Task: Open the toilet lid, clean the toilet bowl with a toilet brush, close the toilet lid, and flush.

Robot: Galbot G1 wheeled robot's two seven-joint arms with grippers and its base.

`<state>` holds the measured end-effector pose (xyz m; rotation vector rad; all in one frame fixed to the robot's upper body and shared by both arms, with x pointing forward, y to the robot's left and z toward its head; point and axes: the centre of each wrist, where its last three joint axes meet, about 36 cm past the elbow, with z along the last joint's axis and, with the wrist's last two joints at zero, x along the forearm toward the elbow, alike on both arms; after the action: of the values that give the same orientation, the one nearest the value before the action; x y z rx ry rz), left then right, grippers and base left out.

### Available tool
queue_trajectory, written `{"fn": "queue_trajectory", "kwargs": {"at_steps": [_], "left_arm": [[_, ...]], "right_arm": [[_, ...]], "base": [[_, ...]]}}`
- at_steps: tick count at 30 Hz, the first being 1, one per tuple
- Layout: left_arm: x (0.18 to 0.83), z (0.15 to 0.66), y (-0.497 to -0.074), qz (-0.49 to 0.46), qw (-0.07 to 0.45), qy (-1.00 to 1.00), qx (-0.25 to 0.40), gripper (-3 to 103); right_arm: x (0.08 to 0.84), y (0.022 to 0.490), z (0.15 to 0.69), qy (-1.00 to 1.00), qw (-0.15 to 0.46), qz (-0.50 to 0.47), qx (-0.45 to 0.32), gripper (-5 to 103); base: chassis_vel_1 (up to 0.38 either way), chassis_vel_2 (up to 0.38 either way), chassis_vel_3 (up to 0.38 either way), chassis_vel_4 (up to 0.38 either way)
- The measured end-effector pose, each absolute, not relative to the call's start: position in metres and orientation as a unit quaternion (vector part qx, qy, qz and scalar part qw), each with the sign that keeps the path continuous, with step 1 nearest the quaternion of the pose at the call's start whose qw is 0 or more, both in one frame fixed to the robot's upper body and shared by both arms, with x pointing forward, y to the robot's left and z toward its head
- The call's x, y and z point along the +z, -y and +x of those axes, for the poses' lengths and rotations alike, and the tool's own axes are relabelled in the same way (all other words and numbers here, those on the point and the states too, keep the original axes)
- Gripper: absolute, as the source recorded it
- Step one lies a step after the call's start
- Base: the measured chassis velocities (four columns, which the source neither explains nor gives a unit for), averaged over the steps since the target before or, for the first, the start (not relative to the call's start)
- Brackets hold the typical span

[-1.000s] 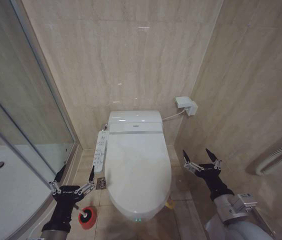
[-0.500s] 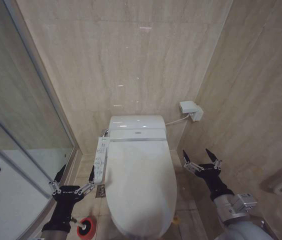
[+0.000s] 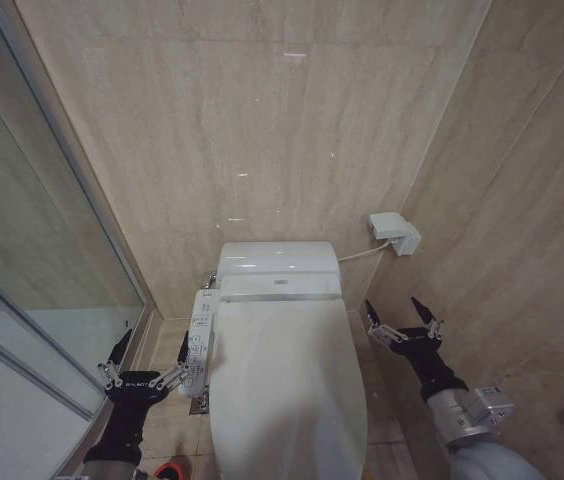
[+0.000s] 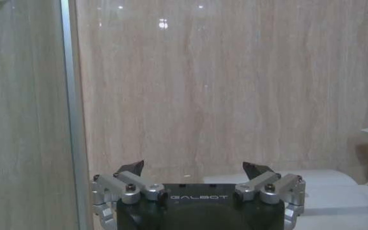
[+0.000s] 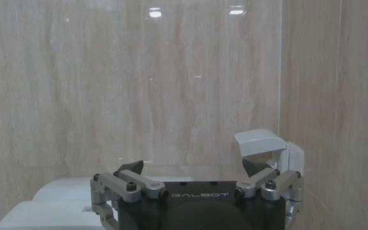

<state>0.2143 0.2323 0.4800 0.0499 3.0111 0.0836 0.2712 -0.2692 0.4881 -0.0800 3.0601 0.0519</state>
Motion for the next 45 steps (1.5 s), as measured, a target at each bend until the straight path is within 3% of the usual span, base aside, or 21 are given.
{"fn": "queue_trajectory", "kwargs": {"at_steps": [14,33,34,41,42,45], "left_arm": [[0.464,0.223,-0.241,0.006,0.054,-0.998,0.031,100],[0.349,0.294,-0.344,-0.126,-0.019,-0.991,0.029,98],[0.342,0.298,-0.353,-0.138,-0.024,-0.990,0.026,74],[0.315,0.315,-0.392,-0.193,-0.040,-0.980,0.009,74],[0.309,0.318,-0.400,-0.205,-0.044,-0.978,0.005,46],[0.306,0.320,-0.405,-0.212,-0.046,-0.976,0.002,46]], "right_arm": [[0.488,0.269,0.271,-0.999,0.040,-0.026,0.017,100],[0.488,0.269,0.271,-0.999,0.040,-0.026,0.017,100],[0.488,0.269,0.271,-0.999,0.040,-0.026,0.017,100],[0.488,0.269,0.271,-0.999,0.040,-0.026,0.017,100],[0.488,0.269,0.271,-0.999,0.040,-0.026,0.017,100],[0.488,0.269,0.271,-0.999,0.040,-0.026,0.017,100]], "base": [[0.000,0.000,0.000,0.000],[0.000,0.000,0.000,0.000],[0.000,0.000,0.000,0.000],[0.000,0.000,0.000,0.000],[0.000,0.000,0.000,0.000],[0.000,0.000,0.000,0.000]]}}
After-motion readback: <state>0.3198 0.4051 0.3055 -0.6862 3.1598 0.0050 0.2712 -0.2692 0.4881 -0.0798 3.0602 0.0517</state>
